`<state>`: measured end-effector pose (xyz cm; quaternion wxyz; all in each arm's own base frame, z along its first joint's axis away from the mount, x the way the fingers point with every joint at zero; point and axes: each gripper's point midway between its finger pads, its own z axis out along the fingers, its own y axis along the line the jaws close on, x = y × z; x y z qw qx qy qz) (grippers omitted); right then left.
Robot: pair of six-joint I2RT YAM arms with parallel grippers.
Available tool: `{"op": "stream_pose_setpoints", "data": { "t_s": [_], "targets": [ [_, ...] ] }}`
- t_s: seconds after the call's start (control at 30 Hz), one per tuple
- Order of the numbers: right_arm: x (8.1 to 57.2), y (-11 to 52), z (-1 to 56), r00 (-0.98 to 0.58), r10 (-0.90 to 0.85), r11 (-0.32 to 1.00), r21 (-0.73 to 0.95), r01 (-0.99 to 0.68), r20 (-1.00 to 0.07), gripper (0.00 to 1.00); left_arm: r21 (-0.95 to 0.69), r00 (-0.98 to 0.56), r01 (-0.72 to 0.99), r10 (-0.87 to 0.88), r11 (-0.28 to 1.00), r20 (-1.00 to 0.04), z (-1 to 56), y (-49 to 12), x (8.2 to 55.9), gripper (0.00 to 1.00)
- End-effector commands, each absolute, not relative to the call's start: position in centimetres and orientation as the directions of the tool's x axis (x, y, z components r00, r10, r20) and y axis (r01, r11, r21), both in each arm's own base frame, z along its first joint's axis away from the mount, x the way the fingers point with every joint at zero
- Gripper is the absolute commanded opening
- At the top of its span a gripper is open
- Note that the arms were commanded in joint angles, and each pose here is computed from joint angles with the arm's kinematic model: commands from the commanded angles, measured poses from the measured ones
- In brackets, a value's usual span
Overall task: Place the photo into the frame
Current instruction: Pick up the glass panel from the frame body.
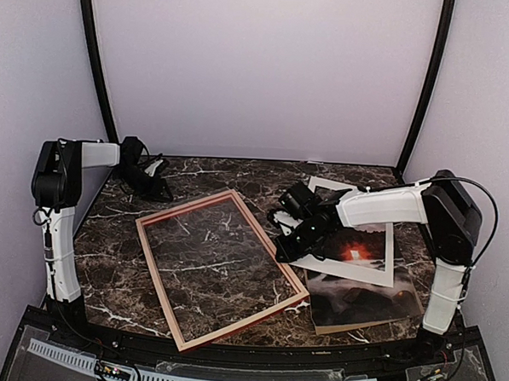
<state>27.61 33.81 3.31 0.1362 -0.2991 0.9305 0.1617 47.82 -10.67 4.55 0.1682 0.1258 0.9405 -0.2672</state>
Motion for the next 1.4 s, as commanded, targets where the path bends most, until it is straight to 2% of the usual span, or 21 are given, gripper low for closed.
{"op": "stream_pose_setpoints", "data": {
  "t_s": [0.0, 0.17, 0.4, 0.7, 0.87, 1.27, 1.37],
  "targets": [
    [26.1, 32.2, 1.2, -0.802, -0.536, 0.778, 0.214, -0.590, -0.263, 0.04, -0.490, -0.921, 0.317, 0.141, 0.812, -0.362, 5.3, -10.6, 47.4, 0.54],
    [26.0, 32.2, 1.2, -0.803, -0.535, 0.778, 0.218, -0.590, -0.264, 0.04, -0.532, -0.924, 0.323, 0.138, 0.783, -0.357, 5.3, -10.8, 46.9, 0.66],
    [25.9, 32.3, 1.0, -0.804, -0.533, 0.776, 0.226, -0.589, -0.263, 0.04, -0.598, -0.936, 0.321, 0.151, 0.734, -0.317, 4.3, -11.7, 45.5, 0.67],
    [25.6, 32.3, 0.7, -0.806, -0.532, 0.774, 0.237, -0.587, -0.259, 0.04, -0.625, -0.945, 0.308, 0.157, 0.717, -0.286, 3.6, -12.0, 44.8, 0.48],
    [25.5, 32.3, 0.6, -0.807, -0.531, 0.774, 0.240, -0.586, -0.257, 0.04, -0.630, -0.944, 0.312, 0.160, 0.711, -0.288, 3.7, -12.1, 44.8, 0.34],
    [25.4, 32.4, 0.5, -0.813, -0.525, 0.776, 0.249, -0.579, -0.253, 0.04, -0.641, -0.939, 0.323, 0.152, 0.696, -0.308, 4.8, -12.2, 45.5, 0.15],
    [25.4, 32.4, 0.5, -0.813, -0.525, 0.777, 0.248, -0.578, -0.252, 0.04, -0.648, -0.938, 0.325, 0.149, 0.688, -0.312, 5.2, -12.3, 45.6, 0.07]
  ]
}}
